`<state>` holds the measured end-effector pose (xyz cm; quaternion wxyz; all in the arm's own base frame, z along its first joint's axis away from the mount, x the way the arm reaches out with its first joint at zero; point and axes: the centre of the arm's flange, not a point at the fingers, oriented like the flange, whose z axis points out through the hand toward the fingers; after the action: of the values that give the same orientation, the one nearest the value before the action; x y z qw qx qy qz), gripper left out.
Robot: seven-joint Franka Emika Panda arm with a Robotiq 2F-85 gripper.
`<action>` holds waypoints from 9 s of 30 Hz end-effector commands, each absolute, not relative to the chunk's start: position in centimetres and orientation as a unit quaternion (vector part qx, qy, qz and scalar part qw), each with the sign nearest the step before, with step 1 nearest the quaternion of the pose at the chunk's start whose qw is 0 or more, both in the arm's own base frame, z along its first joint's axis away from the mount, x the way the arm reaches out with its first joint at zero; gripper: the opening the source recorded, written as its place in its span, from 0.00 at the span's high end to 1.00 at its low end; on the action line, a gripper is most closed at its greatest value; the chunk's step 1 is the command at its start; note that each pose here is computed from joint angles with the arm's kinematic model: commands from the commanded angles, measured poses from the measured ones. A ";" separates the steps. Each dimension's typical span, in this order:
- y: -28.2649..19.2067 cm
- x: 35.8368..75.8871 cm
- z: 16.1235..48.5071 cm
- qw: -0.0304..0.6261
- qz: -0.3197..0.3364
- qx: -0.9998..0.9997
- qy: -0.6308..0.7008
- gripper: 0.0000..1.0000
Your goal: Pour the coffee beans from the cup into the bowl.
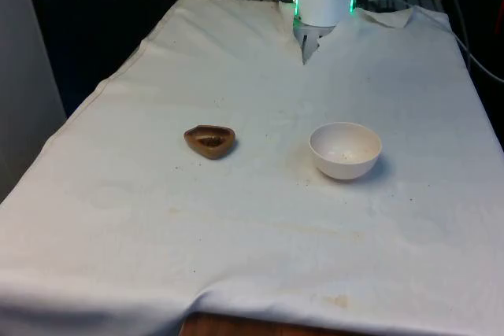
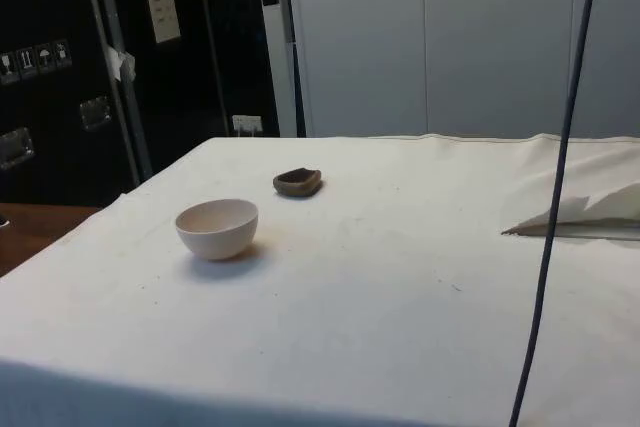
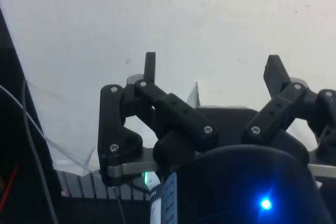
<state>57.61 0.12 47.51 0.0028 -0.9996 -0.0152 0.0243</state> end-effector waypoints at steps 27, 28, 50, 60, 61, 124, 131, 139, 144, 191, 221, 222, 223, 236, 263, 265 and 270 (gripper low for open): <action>0.0 60.7 43.6 -0.013 0.003 -1.000 -0.009 0.00; 0.0 60.8 43.4 -0.012 0.003 -1.000 -0.007 0.00; -0.4 62.5 38.8 -0.028 -0.005 -1.000 0.008 0.00; -0.7 62.3 36.7 -0.046 -0.010 -0.999 0.009 0.00; -0.7 62.4 36.6 -0.047 -0.011 -0.999 0.008 0.00; -7.5 61.5 24.6 -0.066 -0.012 -0.998 0.020 0.00; -7.5 61.6 24.1 -0.066 -0.015 -0.998 0.021 0.00; -7.9 61.7 23.1 -0.067 -0.022 -0.997 0.021 0.00; -8.2 61.7 22.7 -0.067 -0.021 -0.997 0.024 0.00; -11.1 60.9 18.9 -0.086 -0.038 -0.995 0.042 0.00; -11.6 61.7 17.2 -0.093 -0.038 -0.992 0.073 0.00; -11.7 61.7 17.2 -0.093 -0.038 -0.992 0.074 0.00; -11.6 61.7 17.2 -0.089 -0.034 -0.993 0.072 0.00; -10.9 61.7 16.8 -0.091 -0.035 -0.993 0.072 0.00; -11.0 61.4 16.7 -0.094 -0.037 -0.992 0.076 0.54; -11.0 61.5 16.7 -0.094 -0.038 -0.992 0.076 0.64; -11.0 61.4 16.7 -0.095 -0.038 -0.992 0.077 0.86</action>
<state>61.55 -11.03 16.98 -0.0899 -0.9925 0.0758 -0.0329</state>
